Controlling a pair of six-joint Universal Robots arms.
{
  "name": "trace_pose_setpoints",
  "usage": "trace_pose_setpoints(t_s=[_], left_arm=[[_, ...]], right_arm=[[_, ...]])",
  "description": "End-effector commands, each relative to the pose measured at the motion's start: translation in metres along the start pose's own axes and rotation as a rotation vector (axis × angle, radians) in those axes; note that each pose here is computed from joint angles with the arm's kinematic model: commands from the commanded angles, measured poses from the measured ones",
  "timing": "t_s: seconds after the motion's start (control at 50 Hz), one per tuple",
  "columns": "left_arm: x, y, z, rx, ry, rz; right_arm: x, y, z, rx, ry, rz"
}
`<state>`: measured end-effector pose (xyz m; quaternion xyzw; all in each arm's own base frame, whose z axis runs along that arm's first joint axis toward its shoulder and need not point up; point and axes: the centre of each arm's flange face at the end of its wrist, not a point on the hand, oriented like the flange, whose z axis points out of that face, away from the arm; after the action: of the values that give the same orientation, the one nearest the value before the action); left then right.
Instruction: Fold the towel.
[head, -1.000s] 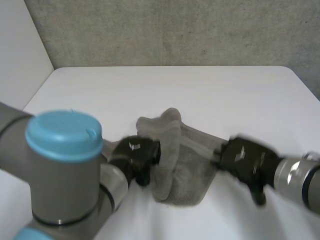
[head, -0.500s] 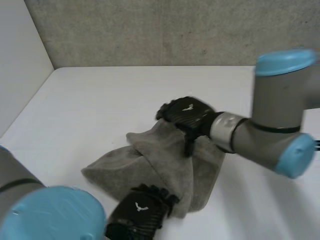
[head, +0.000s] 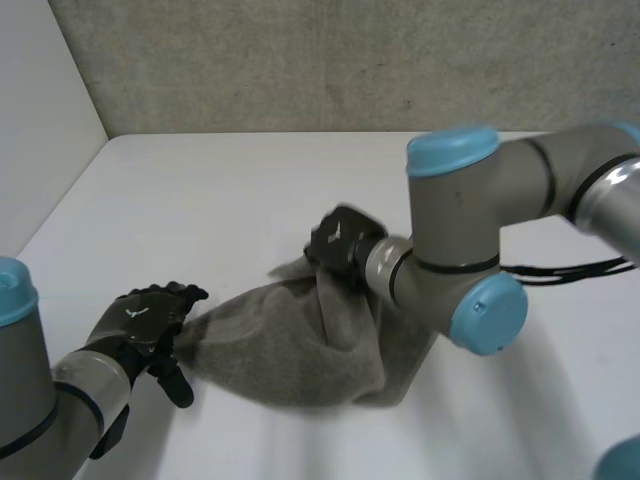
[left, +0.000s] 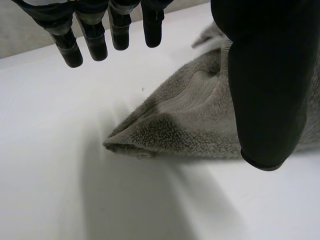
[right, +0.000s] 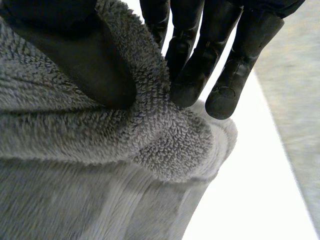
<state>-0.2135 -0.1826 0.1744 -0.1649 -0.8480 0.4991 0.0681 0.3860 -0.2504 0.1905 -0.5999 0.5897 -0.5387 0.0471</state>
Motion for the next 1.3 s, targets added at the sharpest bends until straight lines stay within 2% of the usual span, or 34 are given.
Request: trace_pose_setpoints(t_s=[0.02,0.16,0.26,0.4,0.5,0.54,0.56,0.58,0.6,0.62,0.64,0.66,0.7,0.72,0.74,0.76,0.78,0.82,0.88,0.92,0.94,0.96,0.98,1.0,1.02,1.04,1.06,1.08,1.1,1.12,1.14,1.18,1.24,1.3], left_arm=[[0.007,0.005,0.023,0.008,0.061,0.033],[0.014,0.022,0.054,-0.069,0.094,0.042],[0.017,0.022,0.061,-0.066,0.102,0.048],[0.018,0.013,0.07,-0.033,0.102,0.049],[0.018,-0.009,0.078,0.039,0.096,0.046],[0.018,-0.045,0.084,0.157,0.089,0.042],[0.018,-0.045,0.084,0.158,0.089,0.042],[0.019,-0.071,0.086,0.244,0.086,0.039],[0.021,-0.101,0.086,0.347,0.086,0.027],[0.021,-0.102,0.086,0.348,0.086,0.027],[0.026,-0.134,0.082,0.459,0.094,0.02],[0.026,-0.135,0.082,0.46,0.094,0.019],[0.034,-0.195,0.062,0.688,0.098,-0.009],[0.034,-0.196,0.062,0.689,0.098,-0.009],[0.032,-0.221,0.052,0.798,0.078,-0.037],[0.029,-0.237,0.044,0.874,0.053,-0.068],[0.029,-0.237,0.043,0.875,0.053,-0.068],[0.027,-0.247,0.035,0.935,0.034,-0.117],[0.028,-0.241,0.036,0.914,0.034,-0.126],[0.031,-0.206,0.049,0.784,0.038,-0.107],[0.031,-0.206,0.049,0.783,0.038,-0.107],[0.033,-0.185,0.055,0.714,0.041,-0.091],[0.034,-0.164,0.061,0.647,0.041,-0.078],[0.034,-0.163,0.061,0.647,0.042,-0.078],[0.034,-0.143,0.066,0.58,0.04,-0.069],[0.034,-0.12,0.071,0.51,0.04,-0.059],[0.034,-0.12,0.071,0.51,0.04,-0.059],[0.035,-0.101,0.074,0.45,0.045,-0.048],[0.035,-0.1,0.074,0.449,0.045,-0.048],[0.035,-0.08,0.076,0.384,0.054,-0.037],[0.036,-0.06,0.077,0.323,0.065,-0.028],[0.036,-0.043,0.078,0.272,0.074,-0.019],[0.037,-0.02,0.074,0.196,0.096,-0.008],[0.035,-0.011,0.068,0.167,0.097,-0.006]], right_arm=[[0.042,-0.015,-0.029,0.081,0.131,0.227],[0.054,-0.003,-0.059,0.024,0.168,0.261],[0.07,0.019,-0.087,-0.041,0.212,0.295],[0.075,0.037,-0.109,-0.105,0.238,0.25],[0.08,0.042,-0.114,-0.122,0.261,0.147],[0.087,0.038,-0.112,-0.095,0.292,0.115],[0.098,0.031,-0.108,-0.04,0.353,0.08],[0.115,0.019,-0.101,0.058,0.445,0.034],[0.115,0.019,-0.1,0.059,0.446,0.034],[0.134,0.007,-0.094,0.178,0.557,-0.013],[0.151,-0.007,-0.09,0.313,0.667,-0.059],[0.151,-0.007,-0.09,0.314,0.668,-0.06],[0.173,-0.031,-0.089,0.619,0.844,-0.137],[0.173,-0.031,-0.09,0.62,0.845,-0.137],[0.179,-0.039,-0.094,0.746,0.911,-0.163],[0.179,-0.039,-0.094,0.747,0.912,-0.164],[0.181,-0.046,-0.101,0.858,0.958,-0.17],[0.18,-0.043,-0.101,0.888,0.957,-0.152],[0.171,-0.027,-0.093,0.834,0.887,-0.065],[0.153,-0.004,-0.08,0.695,0.762,0.041],[0.153,-0.004,-0.08,0.695,0.761,0.041],[0.142,0.009,-0.073,0.603,0.687,0.091],[0.142,0.009,-0.073,0.602,0.687,0.091],[0.128,0.027,-0.064,0.495,0.606,0.147],[0.113,0.044,-0.056,0.386,0.525,0.193],[0.113,0.045,-0.056,0.385,0.524,0.194],[0.099,0.06,-0.049,0.29,0.45,0.222],[0.084,0.075,-0.045,0.199,0.373,0.232],[0.084,0.075,-0.045,0.198,0.372,0.232],[0.068,0.088,-0.044,0.12,0.304,0.231],[0.068,0.088,-0.044,0.119,0.303,0.231],[0.045,0.11,-0.047,-0.027,0.194,0.2],[0.033,0.123,-0.056,-0.131,0.13,0.163],[0.037,0.121,-0.067,-0.155,0.124,0.188]])
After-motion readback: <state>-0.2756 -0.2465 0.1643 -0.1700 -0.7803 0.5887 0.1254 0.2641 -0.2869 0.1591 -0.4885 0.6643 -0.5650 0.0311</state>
